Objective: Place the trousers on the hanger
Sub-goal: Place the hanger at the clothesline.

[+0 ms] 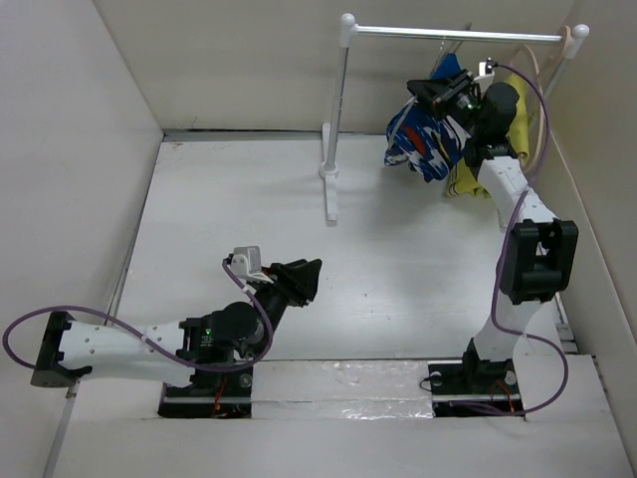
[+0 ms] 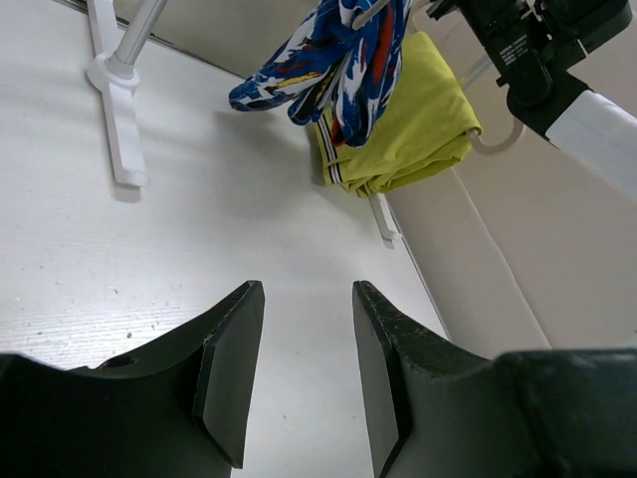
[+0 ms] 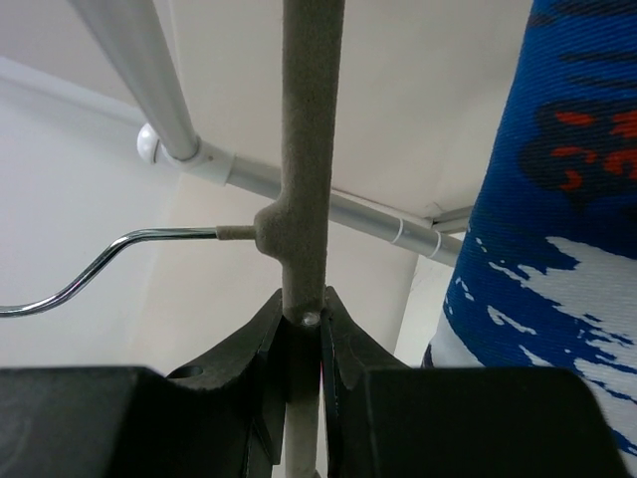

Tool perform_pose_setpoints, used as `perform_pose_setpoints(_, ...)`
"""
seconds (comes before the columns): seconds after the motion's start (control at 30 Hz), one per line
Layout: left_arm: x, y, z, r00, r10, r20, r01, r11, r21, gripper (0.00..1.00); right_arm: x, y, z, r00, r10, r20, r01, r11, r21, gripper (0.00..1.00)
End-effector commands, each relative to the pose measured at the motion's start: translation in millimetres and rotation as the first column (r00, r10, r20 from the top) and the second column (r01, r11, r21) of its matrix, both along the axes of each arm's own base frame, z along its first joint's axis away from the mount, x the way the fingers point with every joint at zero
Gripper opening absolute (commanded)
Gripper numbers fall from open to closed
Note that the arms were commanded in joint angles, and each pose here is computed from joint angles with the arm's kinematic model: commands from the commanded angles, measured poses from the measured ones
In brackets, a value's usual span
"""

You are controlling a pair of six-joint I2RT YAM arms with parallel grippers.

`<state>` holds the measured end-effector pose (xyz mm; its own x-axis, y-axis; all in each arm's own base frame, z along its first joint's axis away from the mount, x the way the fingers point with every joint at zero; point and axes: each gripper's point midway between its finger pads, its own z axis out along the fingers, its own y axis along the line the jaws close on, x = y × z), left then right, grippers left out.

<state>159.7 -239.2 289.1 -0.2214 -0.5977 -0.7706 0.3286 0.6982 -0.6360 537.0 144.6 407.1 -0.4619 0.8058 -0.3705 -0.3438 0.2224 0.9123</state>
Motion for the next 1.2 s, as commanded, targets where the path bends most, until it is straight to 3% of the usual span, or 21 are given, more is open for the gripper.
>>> perform_pose_setpoints(0.0,1,0,3,1.0,0.009,-0.006,-0.009,0.999,-0.031,0.39,-32,-16,107,0.935,-0.02,0.354,0.02,1.0,0.004,0.0)
perform_pose_setpoints(0.23,1,-6,2,1.0,0.008,-0.004,-0.008,1.0,-0.015,0.39,-6,-47,108,0.944,-0.057,0.324,0.053,0.998,0.023,0.0)
perform_pose_setpoints(0.7,2,-10,11,1.0,0.008,0.01,-0.008,1.0,-0.004,0.39,24,-67,44,0.976,-0.076,0.202,0.081,0.997,-0.015,0.0)
perform_pose_setpoints(0.77,5,-9,10,1.0,0.019,0.012,-0.019,1.0,-0.001,0.39,18,-65,44,0.973,-0.068,0.221,0.076,0.997,-0.026,0.1)
perform_pose_setpoints(0.8,6,-12,10,1.0,0.002,0.015,-0.002,1.0,-0.007,0.39,15,-65,44,0.971,-0.069,0.228,0.078,0.996,-0.031,0.23)
perform_pose_setpoints(0.87,16,-14,13,1.0,-0.003,0.026,0.003,1.0,-0.012,0.4,9,-70,43,0.967,-0.085,0.24,0.101,0.993,-0.053,0.41)
perform_pose_setpoints(0.9,15,-24,15,0.997,-0.065,0.038,0.065,0.998,-0.005,0.4,5,-70,45,0.965,-0.092,0.247,0.11,0.992,-0.062,0.56)
perform_pose_setpoints(0.97,31,-26,16,0.997,-0.067,0.045,0.067,0.998,0.011,0.41,-6,-70,48,0.958,-0.105,0.268,0.133,0.987,-0.092,0.67)
perform_pose_setpoints(1.0,31,-37,18,0.989,-0.138,0.051,0.137,0.99,0.016,0.41,-10,-71,47,0.957,-0.112,0.267,0.144,0.984,-0.106,0.76)
perform_pose_setpoints(1.07,42,-49,17,0.984,-0.173,0.034,0.172,0.984,0.047,0.41,-24,-76,51,0.943,-0.156,0.294,0.206,0.968,-0.144,0.77)
perform_pose_setpoints(1.13,54,-56,16,0.973,-0.231,0.021,0.23,0.972,0.056,0.41,-33,-82,47,0.937,-0.204,0.285,0.26,0.95,-0.173,1.0)
perform_pose_setpoints(1.17,59,-61,13,0.97,-0.242,0.01,0.241,0.969,0.06,0.41,-33,-89,31,0.929,-0.248,0.274,0.31,0.927,-0.21,1.0)
